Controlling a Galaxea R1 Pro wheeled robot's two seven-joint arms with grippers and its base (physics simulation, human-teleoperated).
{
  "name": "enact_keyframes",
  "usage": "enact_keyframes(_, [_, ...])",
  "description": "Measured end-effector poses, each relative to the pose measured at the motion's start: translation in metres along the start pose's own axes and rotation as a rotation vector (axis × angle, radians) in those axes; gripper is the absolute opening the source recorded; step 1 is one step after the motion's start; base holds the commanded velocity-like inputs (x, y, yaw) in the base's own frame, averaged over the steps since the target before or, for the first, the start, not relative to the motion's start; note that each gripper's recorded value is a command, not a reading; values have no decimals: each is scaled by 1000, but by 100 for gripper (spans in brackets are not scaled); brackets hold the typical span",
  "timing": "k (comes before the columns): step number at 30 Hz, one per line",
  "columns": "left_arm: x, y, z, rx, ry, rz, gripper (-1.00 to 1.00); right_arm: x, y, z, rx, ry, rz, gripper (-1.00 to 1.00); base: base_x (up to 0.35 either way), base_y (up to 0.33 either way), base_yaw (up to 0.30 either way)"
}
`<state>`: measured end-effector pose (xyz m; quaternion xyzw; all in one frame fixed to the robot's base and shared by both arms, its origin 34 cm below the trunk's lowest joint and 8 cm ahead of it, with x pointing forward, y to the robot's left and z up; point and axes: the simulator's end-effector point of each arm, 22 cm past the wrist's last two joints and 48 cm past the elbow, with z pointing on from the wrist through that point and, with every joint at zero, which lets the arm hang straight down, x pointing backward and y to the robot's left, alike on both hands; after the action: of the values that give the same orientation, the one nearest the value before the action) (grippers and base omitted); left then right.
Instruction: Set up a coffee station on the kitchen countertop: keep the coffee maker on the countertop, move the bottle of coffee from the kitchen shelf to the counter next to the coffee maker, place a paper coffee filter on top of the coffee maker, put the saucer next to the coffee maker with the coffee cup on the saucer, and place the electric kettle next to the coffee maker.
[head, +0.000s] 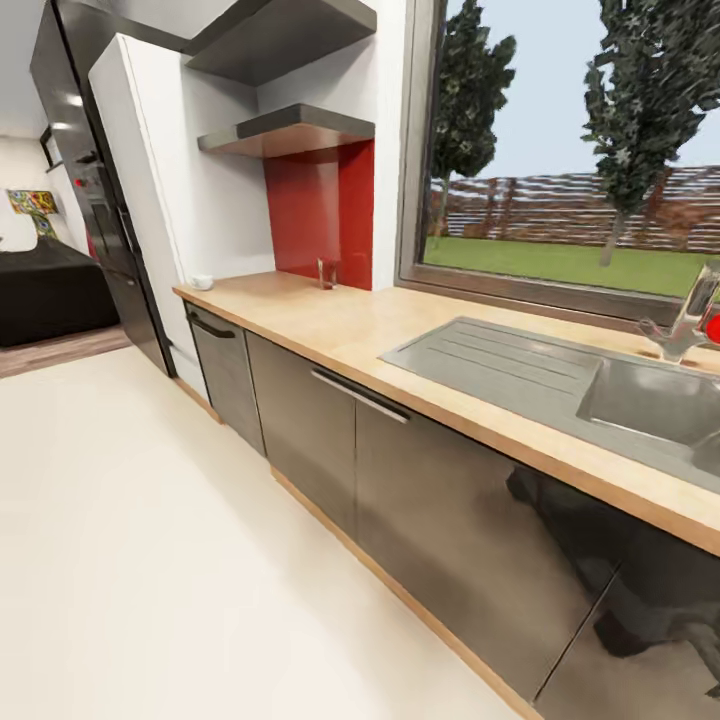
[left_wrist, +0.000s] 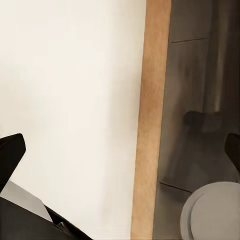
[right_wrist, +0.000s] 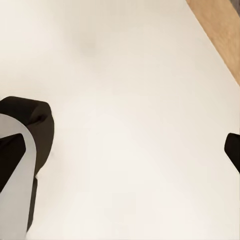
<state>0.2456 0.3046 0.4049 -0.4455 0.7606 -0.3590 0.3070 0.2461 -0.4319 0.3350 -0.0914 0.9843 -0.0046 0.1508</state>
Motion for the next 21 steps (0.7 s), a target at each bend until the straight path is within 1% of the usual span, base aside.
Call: enact_keyframes(21, [0, 0, 0, 0, 0, 0, 100, 0, 0, 0, -1, 1, -3, 100, 248, 231, 275])
